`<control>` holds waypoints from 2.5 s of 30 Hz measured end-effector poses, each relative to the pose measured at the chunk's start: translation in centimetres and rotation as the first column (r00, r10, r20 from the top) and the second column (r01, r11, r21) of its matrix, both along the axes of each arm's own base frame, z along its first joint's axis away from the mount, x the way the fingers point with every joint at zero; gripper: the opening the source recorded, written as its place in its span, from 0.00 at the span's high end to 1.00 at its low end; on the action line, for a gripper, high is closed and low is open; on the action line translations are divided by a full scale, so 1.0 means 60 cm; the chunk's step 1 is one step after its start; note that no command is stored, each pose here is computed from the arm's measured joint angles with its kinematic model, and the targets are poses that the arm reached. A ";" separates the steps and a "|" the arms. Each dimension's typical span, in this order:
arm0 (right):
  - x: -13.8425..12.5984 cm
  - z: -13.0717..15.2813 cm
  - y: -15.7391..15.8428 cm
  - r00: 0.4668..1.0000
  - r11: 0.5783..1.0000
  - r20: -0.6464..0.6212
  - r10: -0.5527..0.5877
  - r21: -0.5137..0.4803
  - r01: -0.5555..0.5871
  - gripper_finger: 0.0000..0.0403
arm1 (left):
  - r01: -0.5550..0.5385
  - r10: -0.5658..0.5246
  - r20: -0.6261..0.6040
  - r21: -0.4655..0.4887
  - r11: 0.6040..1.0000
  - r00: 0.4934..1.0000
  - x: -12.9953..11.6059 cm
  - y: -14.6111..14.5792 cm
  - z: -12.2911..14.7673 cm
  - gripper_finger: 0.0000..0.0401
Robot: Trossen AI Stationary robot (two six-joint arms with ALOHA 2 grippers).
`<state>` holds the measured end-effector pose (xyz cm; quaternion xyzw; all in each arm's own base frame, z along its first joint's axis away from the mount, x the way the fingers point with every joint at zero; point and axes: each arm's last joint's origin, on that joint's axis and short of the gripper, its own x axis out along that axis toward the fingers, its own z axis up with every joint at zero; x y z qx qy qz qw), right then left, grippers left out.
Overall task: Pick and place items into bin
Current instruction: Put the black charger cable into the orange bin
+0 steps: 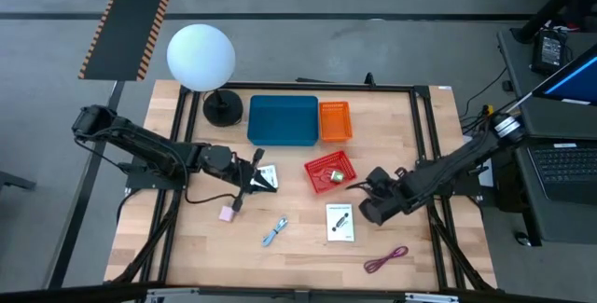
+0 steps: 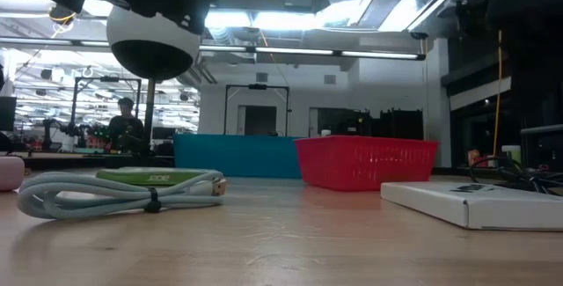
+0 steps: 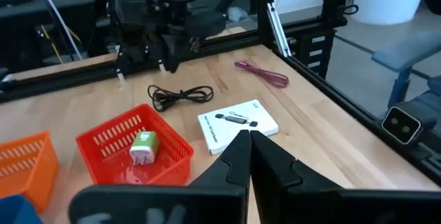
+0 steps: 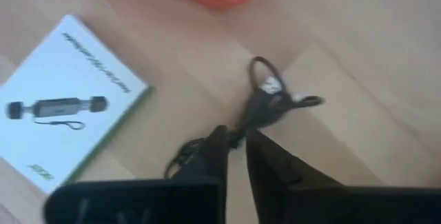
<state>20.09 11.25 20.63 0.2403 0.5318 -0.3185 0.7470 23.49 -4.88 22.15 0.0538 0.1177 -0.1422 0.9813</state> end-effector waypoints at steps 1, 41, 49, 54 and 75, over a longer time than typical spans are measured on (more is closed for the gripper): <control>0.003 -0.003 0.002 1.000 1.000 0.006 0.000 0.003 0.000 0.89 | -0.001 0.001 -0.002 -0.004 1.000 1.000 0.000 0.000 0.000 0.99; 0.029 -0.115 0.041 0.974 0.983 -0.141 -0.178 -0.063 0.170 0.62 | -0.003 0.003 -0.006 -0.008 1.000 1.000 0.000 0.000 0.000 0.99; 0.017 -0.120 0.033 0.968 0.983 -0.185 -0.167 -0.107 0.149 0.89 | -0.013 0.012 -0.015 -0.041 0.999 1.000 0.000 0.000 0.000 0.99; 0.008 -0.112 0.027 0.960 0.981 -0.221 -0.171 -0.125 0.146 0.98 | -0.009 0.009 -0.010 -0.030 1.000 1.000 0.000 0.000 0.000 0.99; -0.039 0.025 -0.028 0.977 0.925 0.205 -0.059 -0.357 0.131 1.00 | -0.009 0.009 -0.011 -0.027 1.000 1.000 0.000 0.000 0.000 0.99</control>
